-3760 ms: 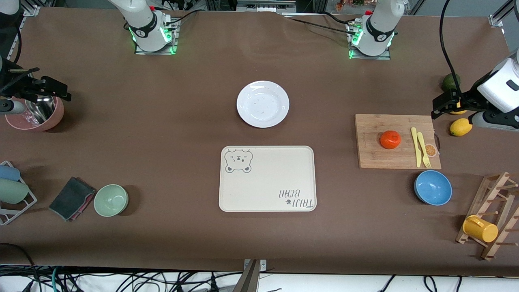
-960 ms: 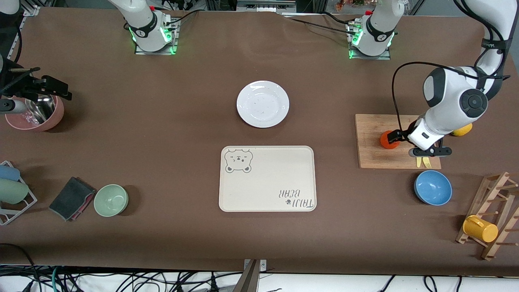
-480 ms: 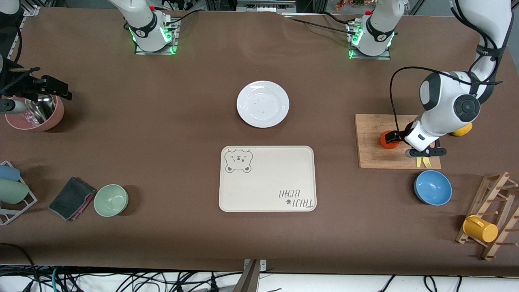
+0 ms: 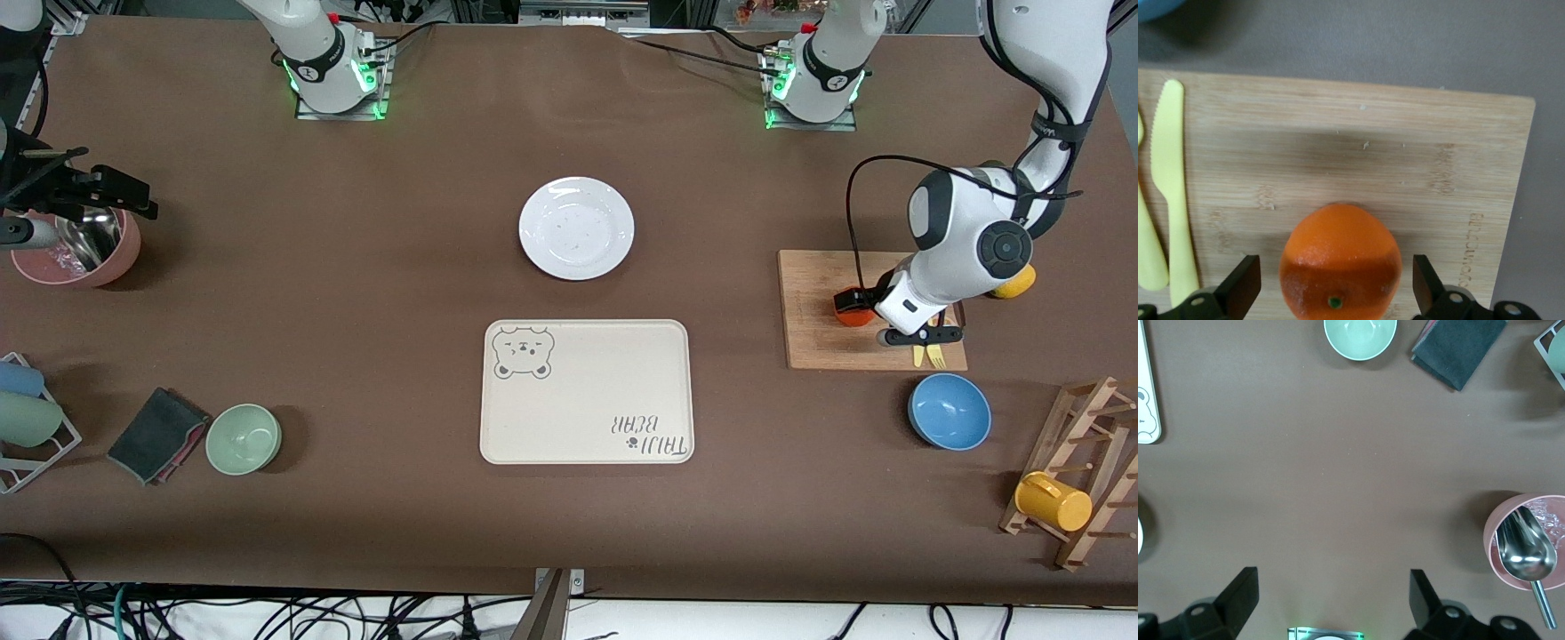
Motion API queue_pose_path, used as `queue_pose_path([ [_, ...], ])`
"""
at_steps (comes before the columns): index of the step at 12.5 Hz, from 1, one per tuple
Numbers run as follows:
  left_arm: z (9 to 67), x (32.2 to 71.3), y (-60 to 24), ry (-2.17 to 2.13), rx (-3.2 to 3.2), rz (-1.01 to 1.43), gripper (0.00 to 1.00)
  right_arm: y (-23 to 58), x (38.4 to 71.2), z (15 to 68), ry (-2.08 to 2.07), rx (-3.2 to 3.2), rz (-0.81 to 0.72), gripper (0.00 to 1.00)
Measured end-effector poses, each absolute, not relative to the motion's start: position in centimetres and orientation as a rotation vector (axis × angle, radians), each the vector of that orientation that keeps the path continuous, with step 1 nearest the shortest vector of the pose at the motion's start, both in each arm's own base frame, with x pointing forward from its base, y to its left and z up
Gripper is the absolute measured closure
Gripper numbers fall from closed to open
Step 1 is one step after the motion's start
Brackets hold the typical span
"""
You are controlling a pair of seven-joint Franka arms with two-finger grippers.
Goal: Place orange and plate with both arms
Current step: 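Close the left gripper on the orange and lift it, then carry the orange with the left gripper and lower it onto the plate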
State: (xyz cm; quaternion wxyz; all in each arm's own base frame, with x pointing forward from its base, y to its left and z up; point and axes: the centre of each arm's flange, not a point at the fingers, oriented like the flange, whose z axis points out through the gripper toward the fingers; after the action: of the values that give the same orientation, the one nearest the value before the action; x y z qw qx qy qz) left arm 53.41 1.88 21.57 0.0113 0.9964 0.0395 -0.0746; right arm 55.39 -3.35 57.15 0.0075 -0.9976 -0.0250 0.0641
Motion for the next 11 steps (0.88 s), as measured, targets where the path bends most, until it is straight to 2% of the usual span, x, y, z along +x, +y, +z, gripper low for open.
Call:
queue_pose_path([
  [6, 19.7, 53.0, 1.8, 0.124, 3.101, -0.276, 0.00, -3.3, 55.4, 57.1, -0.078, -3.119, 0.200, 0.00],
  [7, 19.5, 53.0, 1.8, 0.124, 3.100, -0.277, 0.07, -3.3, 55.4, 57.1, -0.078, -3.119, 0.200, 0.00],
  [8, 19.5, 53.0, 1.8, 0.125, 3.101, -0.272, 0.20, -3.4, 55.4, 57.1, -0.078, -3.119, 0.200, 0.00],
  [11, 19.7, 53.1, 1.7, 0.123, 3.101, -0.259, 0.24, -3.3, 55.4, 57.1, -0.078, -3.119, 0.201, 0.00],
])
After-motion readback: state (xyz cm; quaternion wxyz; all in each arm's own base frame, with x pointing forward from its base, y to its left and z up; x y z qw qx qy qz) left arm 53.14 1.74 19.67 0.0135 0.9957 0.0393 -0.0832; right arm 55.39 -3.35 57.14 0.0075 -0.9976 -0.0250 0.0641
